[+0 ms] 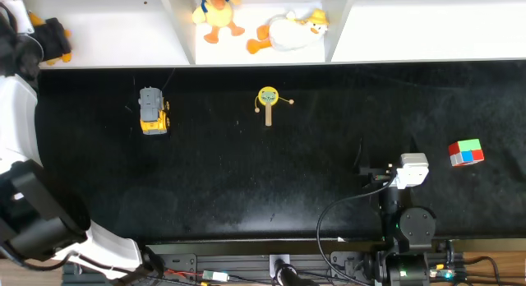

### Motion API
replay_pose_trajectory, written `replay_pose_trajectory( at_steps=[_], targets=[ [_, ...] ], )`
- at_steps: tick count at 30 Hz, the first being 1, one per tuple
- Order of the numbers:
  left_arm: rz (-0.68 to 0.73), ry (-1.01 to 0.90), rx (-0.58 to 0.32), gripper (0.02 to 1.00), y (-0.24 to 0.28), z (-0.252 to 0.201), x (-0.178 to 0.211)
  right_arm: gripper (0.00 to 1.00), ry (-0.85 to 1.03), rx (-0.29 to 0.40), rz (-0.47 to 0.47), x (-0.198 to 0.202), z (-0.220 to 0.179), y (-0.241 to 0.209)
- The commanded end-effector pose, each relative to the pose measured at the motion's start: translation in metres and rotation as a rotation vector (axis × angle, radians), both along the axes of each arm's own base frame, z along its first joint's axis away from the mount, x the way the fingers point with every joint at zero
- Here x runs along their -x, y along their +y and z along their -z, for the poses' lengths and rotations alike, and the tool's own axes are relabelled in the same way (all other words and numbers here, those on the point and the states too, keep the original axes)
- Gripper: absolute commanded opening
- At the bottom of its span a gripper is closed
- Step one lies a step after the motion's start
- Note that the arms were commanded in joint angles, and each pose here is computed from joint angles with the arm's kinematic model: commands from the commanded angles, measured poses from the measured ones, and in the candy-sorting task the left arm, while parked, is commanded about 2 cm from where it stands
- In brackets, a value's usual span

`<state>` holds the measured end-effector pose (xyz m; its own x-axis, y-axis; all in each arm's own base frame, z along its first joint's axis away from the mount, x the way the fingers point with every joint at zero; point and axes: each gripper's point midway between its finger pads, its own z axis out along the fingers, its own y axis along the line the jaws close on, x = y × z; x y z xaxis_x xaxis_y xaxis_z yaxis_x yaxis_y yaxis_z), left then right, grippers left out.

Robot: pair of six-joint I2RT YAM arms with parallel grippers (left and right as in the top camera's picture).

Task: Store Toys

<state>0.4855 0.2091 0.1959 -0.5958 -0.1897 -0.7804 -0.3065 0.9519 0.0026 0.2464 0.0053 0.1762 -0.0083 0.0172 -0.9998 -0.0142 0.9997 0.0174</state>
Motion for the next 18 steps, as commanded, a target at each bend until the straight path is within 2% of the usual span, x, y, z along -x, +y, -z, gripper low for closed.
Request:
replay_pose_trajectory(
  at_steps=[1,11,18],
  targets=[
    [0.010,0.020,0.023,0.998,-0.003,0.015,-0.002,0.991,0.002,0.000,-0.002,0.000,0.004,0.000],
    [0.011,0.002,0.014,0.998,-0.002,0.008,-0.003,0.993,0.002,0.000,-0.002,0.000,0.004,0.000],
    [0.011,-0.029,0.000,0.998,-0.005,-0.012,0.001,0.993,0.002,0.000,-0.002,0.000,0.004,0.000]
  ],
)
